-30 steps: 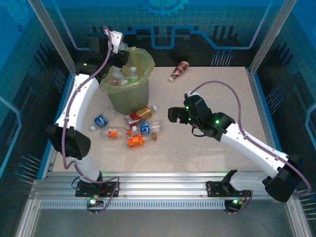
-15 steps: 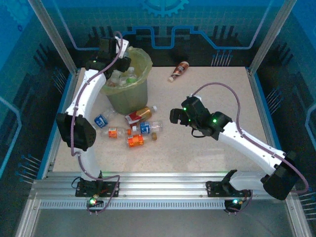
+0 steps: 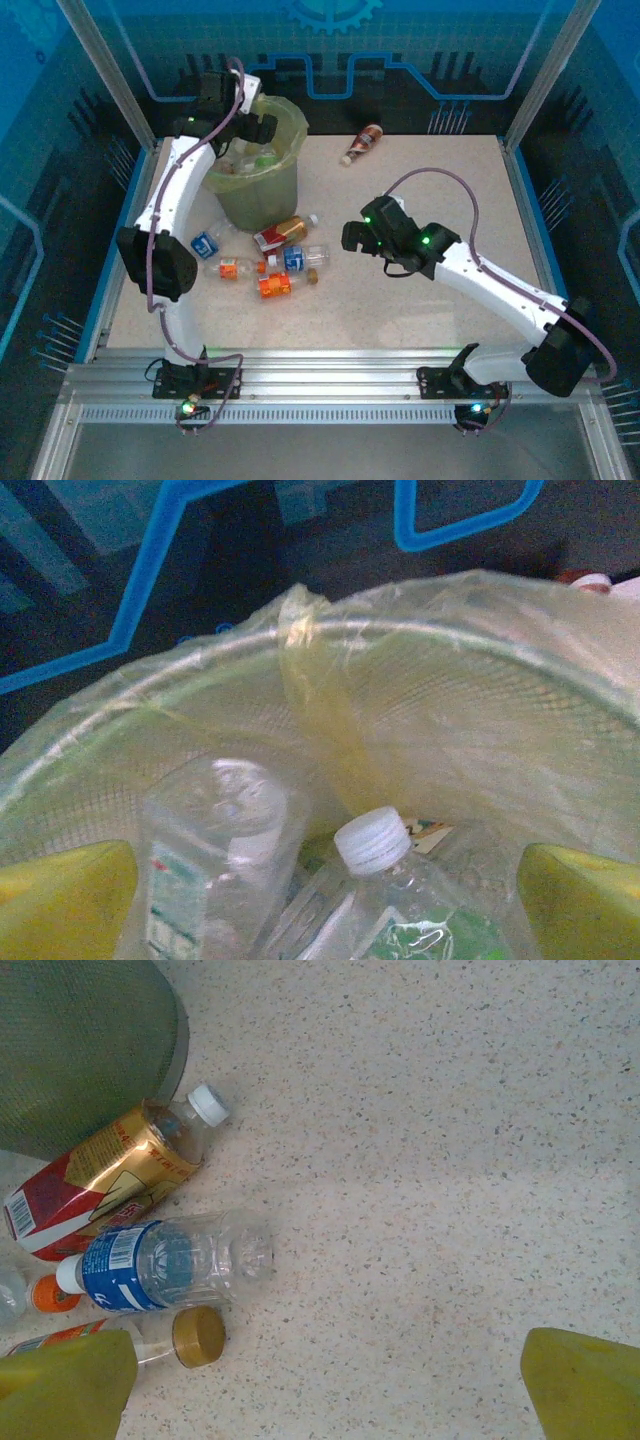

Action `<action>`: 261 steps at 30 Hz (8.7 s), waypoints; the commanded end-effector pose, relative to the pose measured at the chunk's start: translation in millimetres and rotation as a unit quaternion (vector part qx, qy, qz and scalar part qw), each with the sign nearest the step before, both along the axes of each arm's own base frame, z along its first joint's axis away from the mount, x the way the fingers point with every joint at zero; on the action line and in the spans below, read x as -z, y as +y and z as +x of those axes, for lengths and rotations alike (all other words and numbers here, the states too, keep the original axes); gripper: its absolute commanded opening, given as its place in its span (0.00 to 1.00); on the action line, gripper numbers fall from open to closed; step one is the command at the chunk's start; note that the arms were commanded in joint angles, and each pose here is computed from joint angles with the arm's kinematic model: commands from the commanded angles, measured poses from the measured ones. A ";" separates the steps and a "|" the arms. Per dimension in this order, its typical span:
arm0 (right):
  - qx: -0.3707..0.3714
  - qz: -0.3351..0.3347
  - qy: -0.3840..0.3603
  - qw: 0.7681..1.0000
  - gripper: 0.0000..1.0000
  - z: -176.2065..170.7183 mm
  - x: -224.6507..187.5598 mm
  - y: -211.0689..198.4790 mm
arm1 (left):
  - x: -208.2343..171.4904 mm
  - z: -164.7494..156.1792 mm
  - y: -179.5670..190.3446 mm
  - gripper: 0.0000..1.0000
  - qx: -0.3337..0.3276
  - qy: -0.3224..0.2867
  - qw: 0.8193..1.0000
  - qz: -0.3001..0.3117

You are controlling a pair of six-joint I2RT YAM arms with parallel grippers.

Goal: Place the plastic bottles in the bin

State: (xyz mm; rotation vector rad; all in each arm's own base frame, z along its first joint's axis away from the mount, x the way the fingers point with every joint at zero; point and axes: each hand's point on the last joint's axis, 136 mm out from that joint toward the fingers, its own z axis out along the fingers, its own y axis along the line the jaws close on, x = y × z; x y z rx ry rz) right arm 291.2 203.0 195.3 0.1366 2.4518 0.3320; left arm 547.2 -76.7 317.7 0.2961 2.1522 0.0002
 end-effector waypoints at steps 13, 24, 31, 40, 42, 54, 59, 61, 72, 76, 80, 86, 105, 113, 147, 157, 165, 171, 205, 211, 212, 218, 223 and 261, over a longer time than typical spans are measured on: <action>-0.049 -0.002 0.021 0.999 1.00 -10.6 5.4 42.9 | -92.1 -62.0 3.0 0.99 -0.043 -0.082 0.986 -0.140; -0.369 -0.141 -0.028 0.918 1.00 -58.5 12.8 130.1 | -70.7 -160.7 4.9 0.99 -0.074 -0.076 0.954 -0.279; -0.522 -0.315 -0.016 0.792 0.98 -80.4 66.3 176.9 | -71.3 -198.2 14.4 0.99 -0.092 -0.093 0.944 -0.302; -0.570 -0.326 -0.014 0.754 0.99 -69.2 97.1 208.3 | -87.0 -219.6 26.0 0.99 -0.105 -0.126 0.941 -0.296; -0.575 -0.322 -0.009 0.752 0.99 -65.4 102.9 209.8 | -89.0 -222.1 27.1 0.99 -0.106 -0.131 0.940 -0.296; -0.593 -0.301 0.016 0.746 0.99 -47.7 122.4 215.7 | -94.2 -224.2 29.4 0.99 -0.108 -0.141 0.939 -0.295; -0.601 -0.292 0.031 0.743 0.99 -47.6 132.4 216.7 | -93.4 -223.6 30.2 0.99 -0.110 -0.141 0.939 -0.294; -0.602 -0.293 0.034 0.742 0.99 -46.5 135.6 217.2 | -93.2 -223.3 30.5 0.99 -0.111 -0.141 0.939 -0.294; -0.612 -0.282 0.065 0.736 0.99 -56.8 150.4 215.6 | -91.4 -220.7 29.7 0.99 -0.110 -0.139 0.939 -0.293; -0.613 -0.282 0.078 0.734 0.97 -62.9 154.0 210.5 | -90.1 -219.1 28.7 0.99 -0.110 -0.137 0.939 -0.296; -0.609 -0.280 0.087 0.737 0.97 -66.1 154.5 204.6 | -90.8 -218.0 27.4 0.99 -0.107 -0.137 0.938 -0.299; -0.597 -0.269 0.112 0.748 0.97 -69.2 165.1 191.3 | -91.0 -217.6 27.0 0.99 -0.106 -0.137 0.938 -0.300; -0.578 -0.244 0.134 0.767 0.82 -81.7 174.1 166.2 | -91.5 -210.8 23.7 0.99 -0.101 -0.134 0.937 -0.305; -0.572 -0.229 0.091 0.782 0.47 -75.4 145.3 174.1 | -91.5 -209.7 22.8 0.99 -0.100 -0.132 0.938 -0.305; -0.313 0.055 -0.219 0.923 0.35 -17.1 -90.5 46.3 | -94.7 -224.1 -130.2 0.99 0.239 0.016 0.858 -0.455; -0.309 0.099 -0.274 0.906 0.36 -33.7 -129.8 39.3 | -88.0 -252.3 -206.4 0.99 0.375 0.066 0.817 -0.432; -0.314 0.117 -0.279 0.900 0.35 -36.6 -136.6 42.7 | -97.0 -273.2 -236.8 0.99 0.445 0.075 0.779 -0.435; -0.321 0.129 -0.281 0.895 0.36 -36.8 -140.6 48.1 | -92.0 -271.5 -251.9 0.99 0.453 0.092 0.771 -0.438; -0.316 0.136 -0.265 0.901 1.00 -40.3 -145.1 46.3 | -114.7 -211.1 -194.9 0.42 0.344 0.014 0.840 -0.420; -0.297 0.134 -0.267 0.907 1.00 -41.4 -147.5 38.4 | -137.2 -169.9 -130.7 0.42 0.251 -0.051 0.885 -0.389; -0.292 0.132 -0.265 0.910 1.00 -40.3 -146.5 36.8 | -140.2 -162.9 -120.2 0.43 0.233 -0.060 0.895 -0.376; -0.259 0.122 -0.251 0.925 1.00 -31.1 -140.3 30.6 | -154.9 -117.8 -60.7 0.43 0.132 -0.106 0.928 -0.333; -0.247 0.113 -0.233 0.934 1.00 -24.9 -132.2 30.8 | -145.2 -78.9 -17.5 0.43 0.042 -0.104 0.936 -0.334; -0.221 0.079 -0.176 0.956 1.00 -2.4 -101.2 38.5 | -36.1 -6.9 33.7 0.97 -0.157 -0.042 0.873 -0.460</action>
